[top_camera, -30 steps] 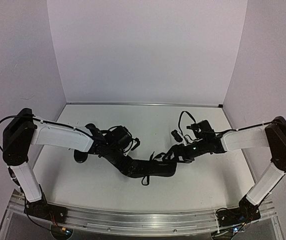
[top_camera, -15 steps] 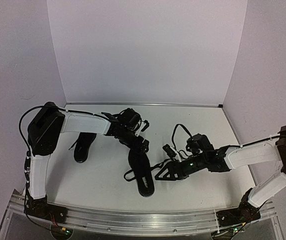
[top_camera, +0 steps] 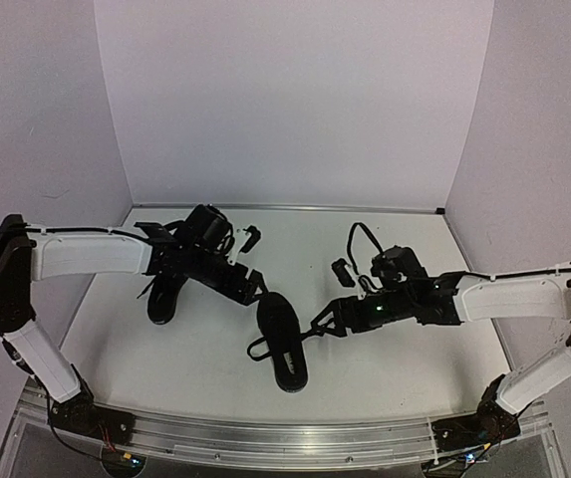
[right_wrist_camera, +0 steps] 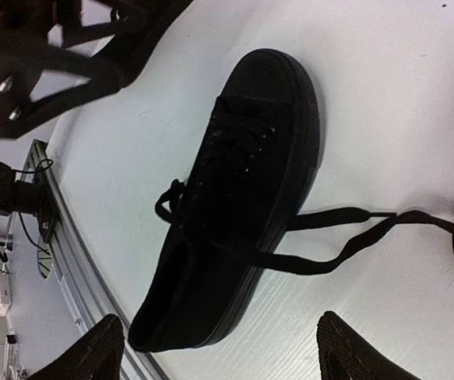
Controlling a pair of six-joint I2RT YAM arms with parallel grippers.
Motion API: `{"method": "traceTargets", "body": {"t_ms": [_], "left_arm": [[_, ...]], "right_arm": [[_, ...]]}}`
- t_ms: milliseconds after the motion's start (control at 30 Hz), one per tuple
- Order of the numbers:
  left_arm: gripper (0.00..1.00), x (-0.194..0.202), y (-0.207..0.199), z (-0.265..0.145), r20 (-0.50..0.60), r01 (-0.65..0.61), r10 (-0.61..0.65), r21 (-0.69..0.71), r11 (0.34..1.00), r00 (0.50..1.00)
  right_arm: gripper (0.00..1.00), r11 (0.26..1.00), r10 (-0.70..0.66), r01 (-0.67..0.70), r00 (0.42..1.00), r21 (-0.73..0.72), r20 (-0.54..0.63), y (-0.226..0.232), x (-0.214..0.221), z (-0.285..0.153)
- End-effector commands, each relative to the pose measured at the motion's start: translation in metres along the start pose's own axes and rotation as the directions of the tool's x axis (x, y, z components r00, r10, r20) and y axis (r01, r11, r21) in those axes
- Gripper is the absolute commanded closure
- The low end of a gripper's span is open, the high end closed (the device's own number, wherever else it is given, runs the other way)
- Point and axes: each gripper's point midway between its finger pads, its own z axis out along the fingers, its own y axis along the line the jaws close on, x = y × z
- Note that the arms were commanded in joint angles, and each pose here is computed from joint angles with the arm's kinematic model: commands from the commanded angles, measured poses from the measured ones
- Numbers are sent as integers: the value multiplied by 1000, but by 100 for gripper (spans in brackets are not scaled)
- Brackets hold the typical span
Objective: Tie the shoes
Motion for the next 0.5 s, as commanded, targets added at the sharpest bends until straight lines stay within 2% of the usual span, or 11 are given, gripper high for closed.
{"method": "traceTargets", "body": {"t_ms": [0,133,333,467], "left_arm": [[14,44,-6,0,-70,62,-57,64,996,996],[17,69,-3,-7,-85,95,-90,58,994,992],[20,88,-2,-15,-74,130,-125,68,989,989],[20,100,-3,-11,-93,126,-119,76,989,989]], "right_arm": [[21,997,-64,67,996,45,-59,-6,-10,18],[22,998,-64,63,992,-11,-110,12,0,31],[28,999,-50,47,982,-23,-184,29,28,50],[31,999,-47,44,982,-17,-185,35,26,59]]}}
